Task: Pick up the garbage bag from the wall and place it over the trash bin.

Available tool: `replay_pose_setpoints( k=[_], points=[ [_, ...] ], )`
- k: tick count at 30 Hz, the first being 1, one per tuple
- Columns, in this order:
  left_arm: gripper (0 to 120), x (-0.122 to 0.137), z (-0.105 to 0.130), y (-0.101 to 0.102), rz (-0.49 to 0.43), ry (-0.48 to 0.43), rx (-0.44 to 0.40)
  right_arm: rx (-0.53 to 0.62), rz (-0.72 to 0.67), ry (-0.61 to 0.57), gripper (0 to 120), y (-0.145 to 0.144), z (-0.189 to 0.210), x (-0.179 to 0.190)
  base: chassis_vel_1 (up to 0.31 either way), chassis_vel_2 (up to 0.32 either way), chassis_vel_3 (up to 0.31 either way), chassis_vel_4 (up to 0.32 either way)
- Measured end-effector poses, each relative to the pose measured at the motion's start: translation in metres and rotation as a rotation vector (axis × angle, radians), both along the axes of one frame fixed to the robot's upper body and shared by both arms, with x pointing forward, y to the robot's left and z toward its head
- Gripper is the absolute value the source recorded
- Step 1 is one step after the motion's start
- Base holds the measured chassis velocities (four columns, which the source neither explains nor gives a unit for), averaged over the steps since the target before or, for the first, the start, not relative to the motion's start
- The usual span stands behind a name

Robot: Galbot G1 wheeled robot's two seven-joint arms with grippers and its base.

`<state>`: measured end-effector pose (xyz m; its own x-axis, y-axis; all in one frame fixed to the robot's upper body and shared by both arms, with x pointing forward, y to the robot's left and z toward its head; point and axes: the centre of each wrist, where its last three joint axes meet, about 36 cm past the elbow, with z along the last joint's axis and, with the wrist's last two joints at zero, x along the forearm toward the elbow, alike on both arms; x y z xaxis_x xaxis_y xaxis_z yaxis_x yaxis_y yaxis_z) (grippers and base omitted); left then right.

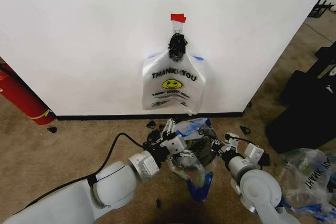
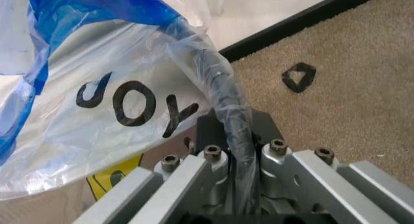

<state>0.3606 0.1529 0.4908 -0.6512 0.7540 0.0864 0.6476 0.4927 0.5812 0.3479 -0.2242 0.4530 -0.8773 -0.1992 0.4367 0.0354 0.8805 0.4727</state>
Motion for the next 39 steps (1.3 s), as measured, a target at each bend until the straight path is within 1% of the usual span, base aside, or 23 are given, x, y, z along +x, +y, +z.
replay_pose_setpoints(
  k=[2, 5, 7, 8, 10, 11, 13, 15, 16, 17, 19, 21, 24, 25, 32, 36, 37, 38, 39],
  points=[
    [82, 0.004, -0.001, -0.001, 0.008, -0.006, 0.020, 0.004, -0.002, -0.005, 1, 0.000, 0.001, 0.001, 0.000, 0.000, 0.000, 0.000],
    [77, 0.008, -0.004, -0.001, 0.017, -0.014, 0.033, 0.009, -0.001, -0.007, 1, 0.000, 0.002, 0.002, 0.000, 0.000, 0.000, 0.000],
    [69, 0.010, -0.010, -0.003, 0.030, -0.006, 0.030, 0.019, -0.007, -0.008, 1, 0.001, 0.003, 0.003, 0.000, 0.000, 0.000, 0.000],
    [63, 0.010, -0.014, -0.003, 0.034, 0.002, 0.029, 0.022, -0.012, -0.009, 1, 0.001, 0.004, 0.004, 0.000, 0.000, 0.000, 0.000],
    [57, 0.008, -0.016, -0.001, 0.036, 0.005, 0.036, 0.023, -0.016, -0.008, 1, 0.001, 0.004, 0.005, 0.000, 0.000, 0.000, 0.000],
    [49, 0.007, -0.018, 0.001, 0.037, 0.002, 0.049, 0.024, -0.018, -0.008, 1, 0.001, 0.005, 0.005, 0.000, 0.000, 0.000, 0.000],
    [48, 0.007, -0.019, 0.002, 0.039, -0.002, 0.057, 0.024, -0.019, -0.009, 1, 0.001, 0.005, 0.005, 0.000, 0.000, 0.000, 0.000],
    [38, 0.010, -0.021, 0.004, 0.053, -0.023, 0.080, 0.027, -0.020, -0.011, 1, 0.002, 0.007, 0.005, 0.000, 0.000, 0.000, 0.000],
    [35, 0.013, -0.022, 0.004, 0.067, -0.047, 0.096, 0.029, -0.020, -0.014, 1, 0.002, 0.008, 0.004, 0.000, 0.000, 0.000, 0.000],
    [28, 0.016, -0.023, 0.004, 0.079, -0.070, 0.113, 0.032, -0.021, -0.017, 1, 0.002, 0.010, 0.004, 0.000, 0.000, 0.000, 0.000],
    [28, 0.017, -0.023, 0.004, 0.082, -0.077, 0.119, 0.032, -0.021, -0.017, 1, 0.002, 0.010, 0.004, 0.000, 0.000, 0.000, 0.000],
    [16, 0.018, -0.024, 0.005, 0.091, -0.101, 0.142, 0.035, -0.024, -0.020, 1, 0.001, 0.012, 0.004, 0.000, 0.000, 0.000, 0.000],
    [8, 0.018, -0.024, 0.005, 0.095, -0.110, 0.156, 0.036, -0.028, -0.024, 1, 0.001, 0.014, 0.004, 0.000, 0.000, 0.000, 0.000],
    [0, 0.018, -0.024, 0.005, 0.099, -0.108, 0.154, 0.037, -0.028, -0.025, 1, 0.001, 0.015, 0.003, 0.000, 0.000, 0.000, 0.000],
    [0, 0.015, -0.021, 0.006, 0.106, -0.100, 0.134, 0.040, -0.028, -0.024, 1, 0.002, 0.016, 0.002, 0.000, 0.000, 0.000, 0.000],
    [0, 0.004, -0.018, 0.008, 0.095, -0.095, 0.125, 0.041, -0.028, -0.024, 1, 0.002, 0.016, 0.002, 0.000, 0.000, 0.000, 0.000],
    [1, -0.003, -0.015, 0.010, 0.090, -0.102, 0.131, 0.040, -0.028, -0.024, 1, 0.002, 0.016, 0.001, 0.000, 0.000, 0.000, 0.000],
    [1, -0.003, -0.015, 0.010, 0.090, -0.102, 0.131, 0.040, -0.028, -0.024, 1, 0.002, 0.016, 0.001, 0.000, 0.000, 0.000, 0.000],
    [7, -0.005, -0.015, 0.012, 0.089, -0.115, 0.144, 0.041, -0.028, -0.024, 1, 0.002, 0.015, 0.001, 0.000, 0.000, 0.000, 0.000]
  ],
)
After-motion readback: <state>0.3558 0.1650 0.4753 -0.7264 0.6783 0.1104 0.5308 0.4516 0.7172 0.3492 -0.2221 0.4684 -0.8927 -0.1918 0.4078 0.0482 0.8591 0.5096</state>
